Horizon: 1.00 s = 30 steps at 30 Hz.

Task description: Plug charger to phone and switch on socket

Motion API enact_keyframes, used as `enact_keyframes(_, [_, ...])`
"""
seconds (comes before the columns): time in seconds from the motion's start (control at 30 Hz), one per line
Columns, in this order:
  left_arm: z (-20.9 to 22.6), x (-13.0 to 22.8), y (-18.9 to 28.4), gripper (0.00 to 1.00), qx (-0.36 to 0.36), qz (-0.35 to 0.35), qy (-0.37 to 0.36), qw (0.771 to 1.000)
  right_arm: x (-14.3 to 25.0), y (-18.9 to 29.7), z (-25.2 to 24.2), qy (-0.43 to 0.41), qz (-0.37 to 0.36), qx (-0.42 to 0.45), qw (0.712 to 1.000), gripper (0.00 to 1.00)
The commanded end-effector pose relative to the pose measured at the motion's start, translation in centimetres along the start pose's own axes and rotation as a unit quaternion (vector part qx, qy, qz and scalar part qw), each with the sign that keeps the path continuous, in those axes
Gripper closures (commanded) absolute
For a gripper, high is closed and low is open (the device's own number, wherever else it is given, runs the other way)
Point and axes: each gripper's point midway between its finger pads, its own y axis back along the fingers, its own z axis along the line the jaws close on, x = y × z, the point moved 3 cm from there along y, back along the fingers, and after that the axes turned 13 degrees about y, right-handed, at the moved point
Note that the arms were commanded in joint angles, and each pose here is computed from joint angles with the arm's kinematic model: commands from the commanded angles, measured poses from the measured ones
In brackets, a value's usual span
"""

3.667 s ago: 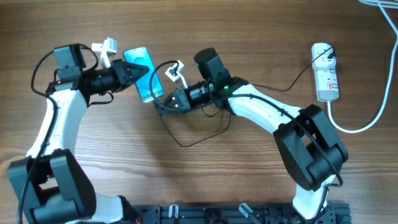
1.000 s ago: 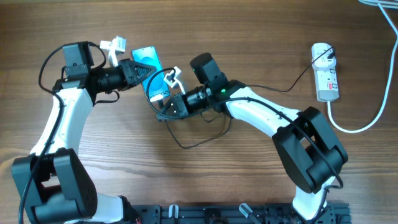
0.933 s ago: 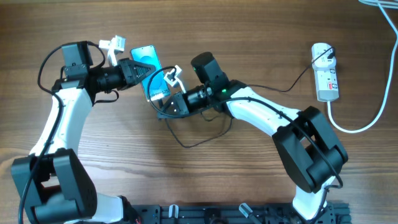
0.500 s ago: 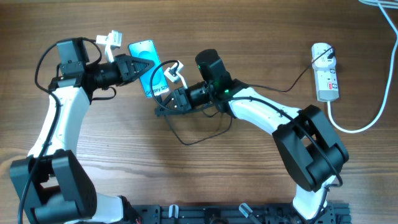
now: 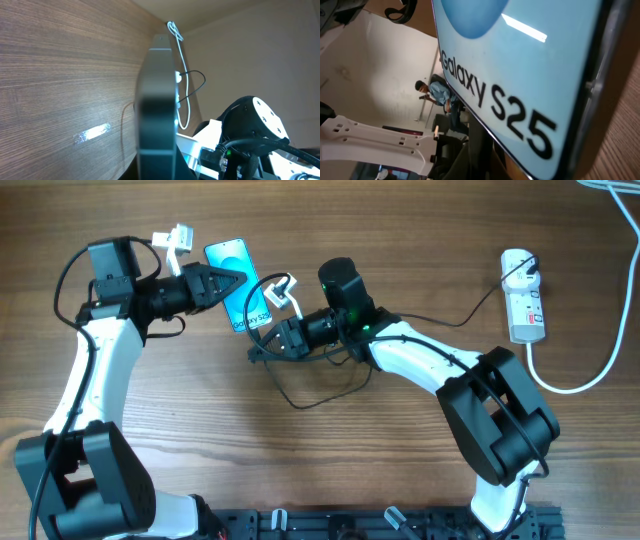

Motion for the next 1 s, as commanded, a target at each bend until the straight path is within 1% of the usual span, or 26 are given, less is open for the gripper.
enact_keyframes(0.0, [-0.1, 3.2, -1.8, 0.96, 0.026, 0.058, 0.021, 0.998, -5.8, 2.8, -0.1, 0.088, -0.089, 0.069, 0.99, 0.96])
enact_keyframes(0.2, [0.1, 3.1, -1.8, 0.96, 0.017, 0.054, 0.021, 0.998, -6.1, 3.0, -0.2, 0.094, -0.095, 0.076, 0.988, 0.96])
enact_keyframes(0.4, [0.1, 3.1, -1.8, 0.96, 0.018, 0.054, 0.021, 0.998, -6.5, 4.3, -0.8, 0.098, -0.106, 0.086, 0.986, 0.96])
enact_keyframes(0.43, [0.1, 3.1, -1.8, 0.96, 0.018, 0.054, 0.021, 0.998, -6.5, 4.4, -0.9, 0.096, -0.105, 0.088, 0.986, 0.82])
enact_keyframes(0.47, [0.1, 3.1, -1.8, 0.96, 0.017, 0.054, 0.021, 0.998, -6.4, 4.4, -0.9, 0.092, -0.103, 0.087, 0.987, 0.41])
enact_keyframes(0.5, [0.1, 3.1, -1.8, 0.96, 0.018, 0.054, 0.021, 0.998, -6.2, 4.4, -1.0, 0.089, -0.099, 0.085, 0.987, 0.09])
enact_keyframes(0.53, [0.1, 3.1, -1.8, 0.96, 0.016, 0.053, 0.021, 0.998, -5.7, 4.4, -1.1, 0.081, -0.09, 0.084, 0.989, 0.0])
enact_keyframes(0.7, [0.1, 3.1, -1.8, 0.96, 0.016, 0.053, 0.021, 0.998, -2.8, 4.3, -2.8, 0.067, -0.04, 0.108, 0.991, 0.0])
enact_keyframes(0.77, [0.1, 3.1, -1.8, 0.96, 0.016, 0.053, 0.021, 0.998, -2.4, 4.5, -3.0, 0.064, -0.033, 0.109, 0.991, 0.0])
enact_keyframes(0.97, [0.1, 3.1, -1.8, 0.96, 0.016, 0.053, 0.021, 0.998, -2.2, 5.1, -1.0, 0.077, -0.022, 0.033, 0.996, 0.0])
